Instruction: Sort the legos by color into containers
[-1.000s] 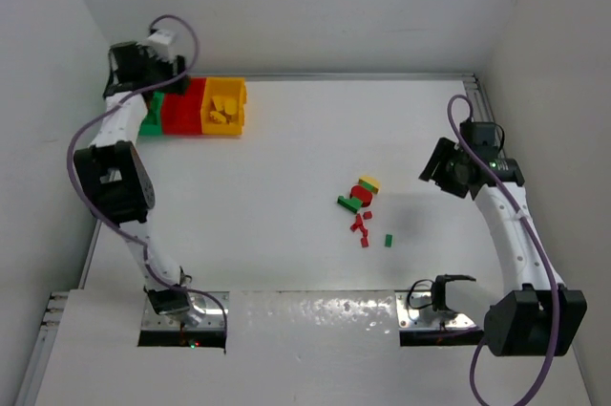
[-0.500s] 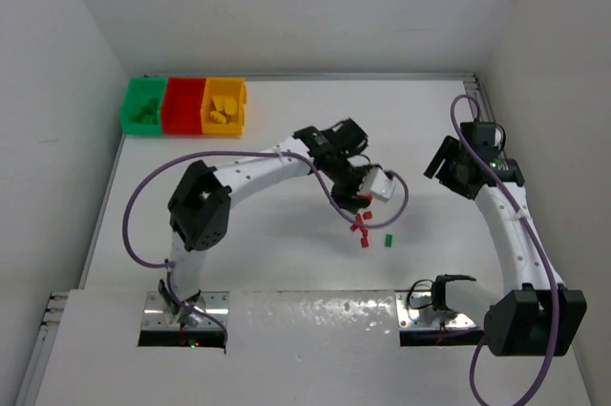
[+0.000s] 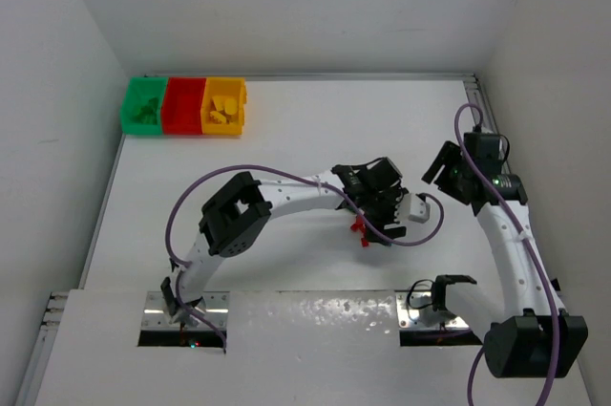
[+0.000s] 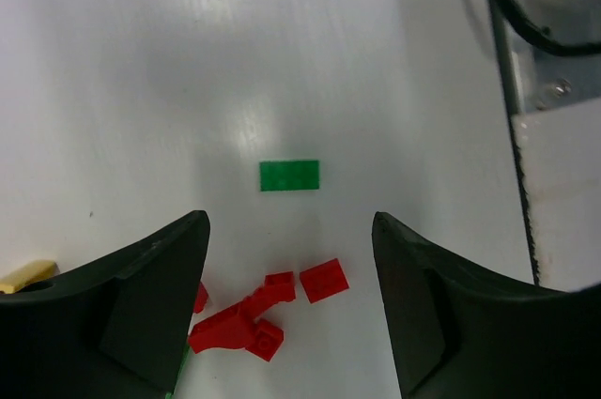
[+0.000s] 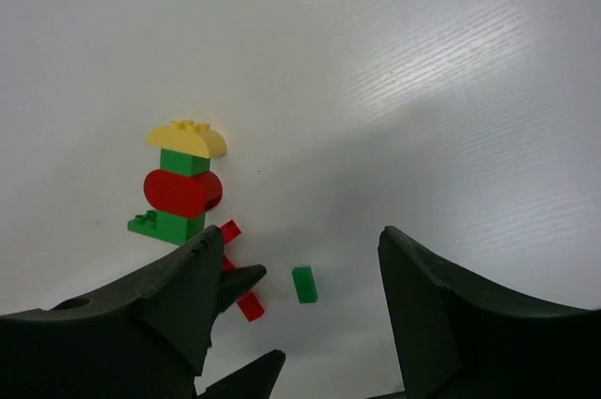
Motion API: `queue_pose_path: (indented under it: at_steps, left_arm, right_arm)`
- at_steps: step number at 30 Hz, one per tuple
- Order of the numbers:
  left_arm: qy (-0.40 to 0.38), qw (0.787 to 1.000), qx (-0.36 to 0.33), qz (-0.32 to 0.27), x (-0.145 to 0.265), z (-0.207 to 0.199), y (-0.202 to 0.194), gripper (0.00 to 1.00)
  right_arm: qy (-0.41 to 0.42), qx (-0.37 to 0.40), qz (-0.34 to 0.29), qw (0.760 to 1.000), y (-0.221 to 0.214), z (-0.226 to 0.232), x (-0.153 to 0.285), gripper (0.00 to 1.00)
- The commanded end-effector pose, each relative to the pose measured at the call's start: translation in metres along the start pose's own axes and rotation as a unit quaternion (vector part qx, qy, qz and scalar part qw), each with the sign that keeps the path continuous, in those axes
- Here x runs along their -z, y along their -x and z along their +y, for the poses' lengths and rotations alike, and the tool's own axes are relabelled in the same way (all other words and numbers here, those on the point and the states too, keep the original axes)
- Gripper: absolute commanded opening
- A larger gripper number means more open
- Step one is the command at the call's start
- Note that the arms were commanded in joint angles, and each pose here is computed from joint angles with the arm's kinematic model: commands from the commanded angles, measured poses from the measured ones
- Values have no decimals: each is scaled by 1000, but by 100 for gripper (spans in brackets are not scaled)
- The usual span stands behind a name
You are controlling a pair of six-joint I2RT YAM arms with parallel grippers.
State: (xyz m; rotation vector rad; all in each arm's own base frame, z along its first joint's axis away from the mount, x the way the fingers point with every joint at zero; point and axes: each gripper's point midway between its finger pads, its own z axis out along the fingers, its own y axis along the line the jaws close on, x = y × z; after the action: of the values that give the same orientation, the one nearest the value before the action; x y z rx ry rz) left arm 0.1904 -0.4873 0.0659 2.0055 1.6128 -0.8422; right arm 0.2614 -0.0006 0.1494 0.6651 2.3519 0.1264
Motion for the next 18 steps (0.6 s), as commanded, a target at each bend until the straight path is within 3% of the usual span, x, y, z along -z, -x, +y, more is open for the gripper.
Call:
queue_pose_path:
  at_steps: [1, 11, 18]
  left_arm:
    - [60, 996, 66, -25, -11, 20, 8, 68]
    - [72, 993, 92, -17, -40, 17, -7, 68]
    - [54, 996, 70, 2, -48, 5, -16, 67]
  right_arm:
    - [29, -3, -27, 999, 10, 11, 3, 66]
    - [22, -4, -29, 999, 11, 9, 2, 66]
    - [7, 4, -31, 999, 15, 5, 2, 66]
